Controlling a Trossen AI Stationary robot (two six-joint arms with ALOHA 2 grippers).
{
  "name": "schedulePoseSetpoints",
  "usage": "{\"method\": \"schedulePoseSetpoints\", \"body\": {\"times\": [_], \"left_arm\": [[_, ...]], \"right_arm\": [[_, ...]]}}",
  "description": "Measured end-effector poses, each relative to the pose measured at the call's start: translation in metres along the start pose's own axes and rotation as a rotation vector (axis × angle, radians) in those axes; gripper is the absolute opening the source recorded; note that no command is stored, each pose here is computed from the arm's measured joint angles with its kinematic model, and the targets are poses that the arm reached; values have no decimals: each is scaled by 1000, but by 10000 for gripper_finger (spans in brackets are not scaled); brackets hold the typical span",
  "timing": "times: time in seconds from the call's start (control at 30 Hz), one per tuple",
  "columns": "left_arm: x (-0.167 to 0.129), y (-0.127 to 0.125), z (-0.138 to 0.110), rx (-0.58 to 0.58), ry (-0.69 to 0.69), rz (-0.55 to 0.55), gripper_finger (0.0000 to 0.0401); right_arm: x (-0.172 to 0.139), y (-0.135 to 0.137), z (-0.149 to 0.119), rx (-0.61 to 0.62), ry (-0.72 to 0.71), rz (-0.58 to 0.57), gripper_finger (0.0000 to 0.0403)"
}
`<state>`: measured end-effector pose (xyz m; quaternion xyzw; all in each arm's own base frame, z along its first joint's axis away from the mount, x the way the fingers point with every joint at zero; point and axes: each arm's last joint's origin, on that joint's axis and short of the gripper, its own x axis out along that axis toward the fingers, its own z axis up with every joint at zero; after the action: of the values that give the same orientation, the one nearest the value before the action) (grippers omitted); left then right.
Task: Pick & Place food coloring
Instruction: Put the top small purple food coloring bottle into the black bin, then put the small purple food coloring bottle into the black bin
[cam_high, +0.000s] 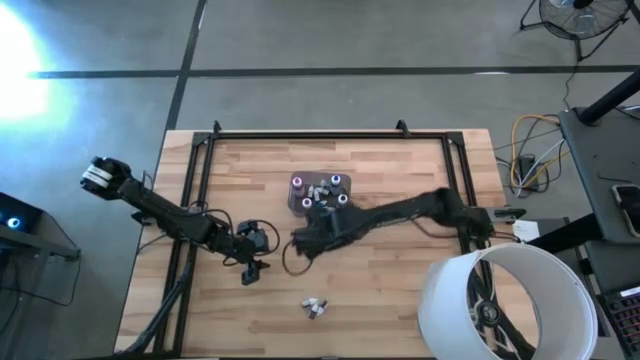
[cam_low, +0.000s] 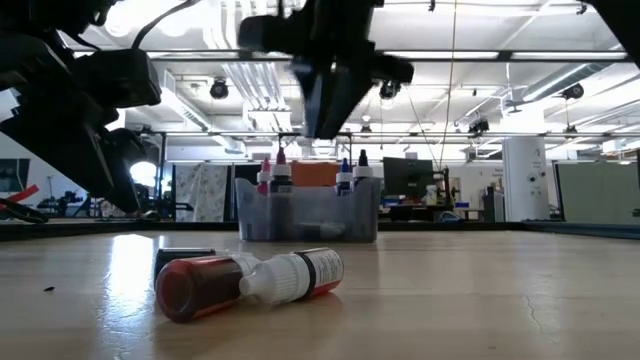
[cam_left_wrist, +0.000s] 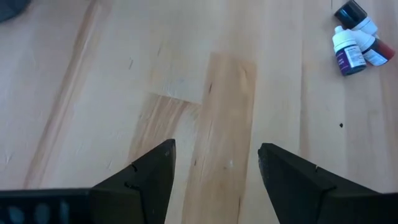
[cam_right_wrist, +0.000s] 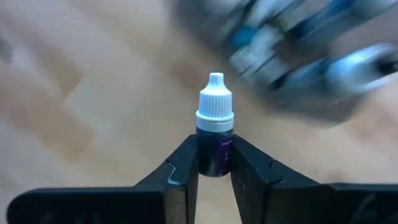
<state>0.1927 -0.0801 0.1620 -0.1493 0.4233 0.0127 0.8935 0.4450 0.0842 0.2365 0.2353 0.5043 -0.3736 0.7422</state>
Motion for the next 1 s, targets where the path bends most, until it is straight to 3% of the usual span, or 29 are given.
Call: {"method": "schedulePoseSetpoints", "body": {"times": [0.17,0.3,0.43,0.53,0.63,0.73,0.87,1.0], "left_arm": [[0,0,1,-11,-13,5,206],[0,-1,3,-31,-30,-7,206],[0,-2,3,-104,-38,-13,206],[0,-2,3,-180,-40,-11,206],[0,-2,4,-239,-46,-10,206],[0,-3,5,-271,-58,-21,206],[0,-6,9,-254,-99,-57,206],[0,-9,15,-251,-149,-100,206]], "right_arm": [[-27,-42,46,44,-82,-25,67],[-3,-70,83,53,25,6,78],[9,-87,107,56,70,87,119],[9,-96,113,46,74,78,161],[5,-98,113,36,72,80,202],[-14,-93,104,-57,31,84,235],[-41,-74,71,-293,-13,55,259],[-53,-57,30,-403,48,30,261]]}}
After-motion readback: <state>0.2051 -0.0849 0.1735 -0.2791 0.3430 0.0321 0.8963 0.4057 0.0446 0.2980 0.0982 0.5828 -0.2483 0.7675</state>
